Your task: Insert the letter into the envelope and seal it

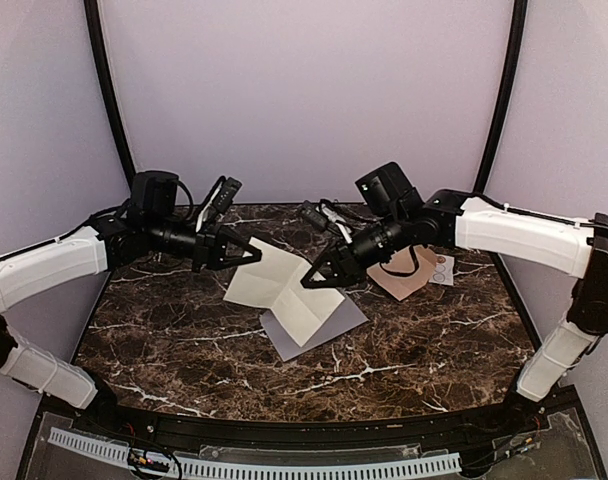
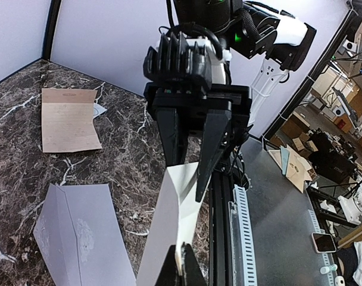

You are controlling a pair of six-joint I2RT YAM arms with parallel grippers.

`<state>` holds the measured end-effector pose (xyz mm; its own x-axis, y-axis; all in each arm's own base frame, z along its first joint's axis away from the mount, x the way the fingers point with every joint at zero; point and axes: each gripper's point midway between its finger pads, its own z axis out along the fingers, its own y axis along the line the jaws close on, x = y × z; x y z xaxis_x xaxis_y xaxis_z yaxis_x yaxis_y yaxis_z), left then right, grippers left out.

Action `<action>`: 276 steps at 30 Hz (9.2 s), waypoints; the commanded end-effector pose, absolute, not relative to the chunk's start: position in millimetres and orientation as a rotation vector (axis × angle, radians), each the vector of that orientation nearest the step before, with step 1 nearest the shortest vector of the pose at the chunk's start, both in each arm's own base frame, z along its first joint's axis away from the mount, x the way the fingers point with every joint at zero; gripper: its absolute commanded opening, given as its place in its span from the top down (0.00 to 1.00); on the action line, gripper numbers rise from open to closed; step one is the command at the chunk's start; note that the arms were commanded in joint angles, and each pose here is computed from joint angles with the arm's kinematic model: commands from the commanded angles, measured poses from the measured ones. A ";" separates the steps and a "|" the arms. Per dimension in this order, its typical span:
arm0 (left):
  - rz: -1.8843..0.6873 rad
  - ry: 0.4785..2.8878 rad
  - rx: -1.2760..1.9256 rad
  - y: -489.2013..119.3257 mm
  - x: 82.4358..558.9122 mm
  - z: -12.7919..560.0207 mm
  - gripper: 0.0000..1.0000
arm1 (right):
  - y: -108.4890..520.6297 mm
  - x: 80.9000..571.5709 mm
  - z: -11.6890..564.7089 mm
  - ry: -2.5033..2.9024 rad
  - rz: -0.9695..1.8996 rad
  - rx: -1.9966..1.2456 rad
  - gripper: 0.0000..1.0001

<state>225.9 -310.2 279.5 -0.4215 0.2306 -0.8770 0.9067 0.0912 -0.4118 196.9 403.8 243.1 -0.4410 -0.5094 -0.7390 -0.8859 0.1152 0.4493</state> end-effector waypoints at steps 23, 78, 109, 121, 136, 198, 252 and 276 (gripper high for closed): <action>-1.117 1.521 0.922 -262.5 240.6 353.6 0.14 | 369.4 223.5 279.3 1.904 1.057 -1.002 1.00; -1.600 1.660 1.206 -342.4 188.9 276.3 0.91 | 417.3 189.2 281.1 1.782 1.353 -1.257 1.00; -1.325 1.385 0.235 -253.3 247.4 374.2 1.00 | 381.7 211.3 333.0 1.577 1.449 -0.713 0.08; -1.410 1.384 0.232 -267.8 248.4 374.4 1.00 | 447.8 195.0 328.3 1.500 1.770 -0.660 0.13; -1.467 1.404 0.245 -275.7 240.7 373.4 1.00 | 471.8 200.4 352.3 1.362 1.838 -0.752 0.70; -1.275 1.846 1.181 -329.0 219.7 281.6 1.00 | 410.9 180.2 239.4 1.971 1.268 -1.433 0.99; -1.523 1.270 0.195 -258.0 245.7 384.0 0.82 | 435.9 225.9 407.7 1.278 1.679 -0.481 1.00; -1.162 1.826 0.850 -285.1 268.3 312.8 0.07 | 418.8 215.5 310.2 1.817 1.413 -1.079 1.00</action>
